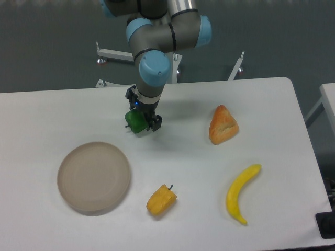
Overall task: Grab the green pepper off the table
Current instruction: 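Lower the gripper and close it on the green pepper, then lift the green pepper and carry it toward the orange bread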
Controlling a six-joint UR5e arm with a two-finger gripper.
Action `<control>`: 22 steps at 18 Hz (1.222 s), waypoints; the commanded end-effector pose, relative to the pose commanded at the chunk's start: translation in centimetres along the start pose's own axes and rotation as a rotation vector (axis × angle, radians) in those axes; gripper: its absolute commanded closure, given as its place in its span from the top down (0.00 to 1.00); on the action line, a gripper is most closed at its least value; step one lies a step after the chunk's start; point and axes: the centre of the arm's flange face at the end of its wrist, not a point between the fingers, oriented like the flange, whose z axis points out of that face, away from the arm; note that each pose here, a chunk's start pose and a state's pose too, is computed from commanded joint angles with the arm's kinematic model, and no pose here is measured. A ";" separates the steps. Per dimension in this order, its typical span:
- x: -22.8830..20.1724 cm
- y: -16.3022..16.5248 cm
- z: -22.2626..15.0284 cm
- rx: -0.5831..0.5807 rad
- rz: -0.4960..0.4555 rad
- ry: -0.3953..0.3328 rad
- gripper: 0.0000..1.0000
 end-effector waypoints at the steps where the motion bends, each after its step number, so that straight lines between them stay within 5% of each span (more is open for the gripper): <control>1: -0.2 -0.2 -0.2 0.000 0.004 -0.005 0.99; 4: -0.3 -0.2 -0.5 0.002 0.002 -0.012 0.40; 5: -0.5 -0.2 -0.9 0.006 0.001 -0.018 0.28; 16: -7.6 2.8 -12.4 0.088 -0.077 -0.209 0.24; 22: -12.8 10.4 -17.8 0.020 -0.033 -0.196 0.25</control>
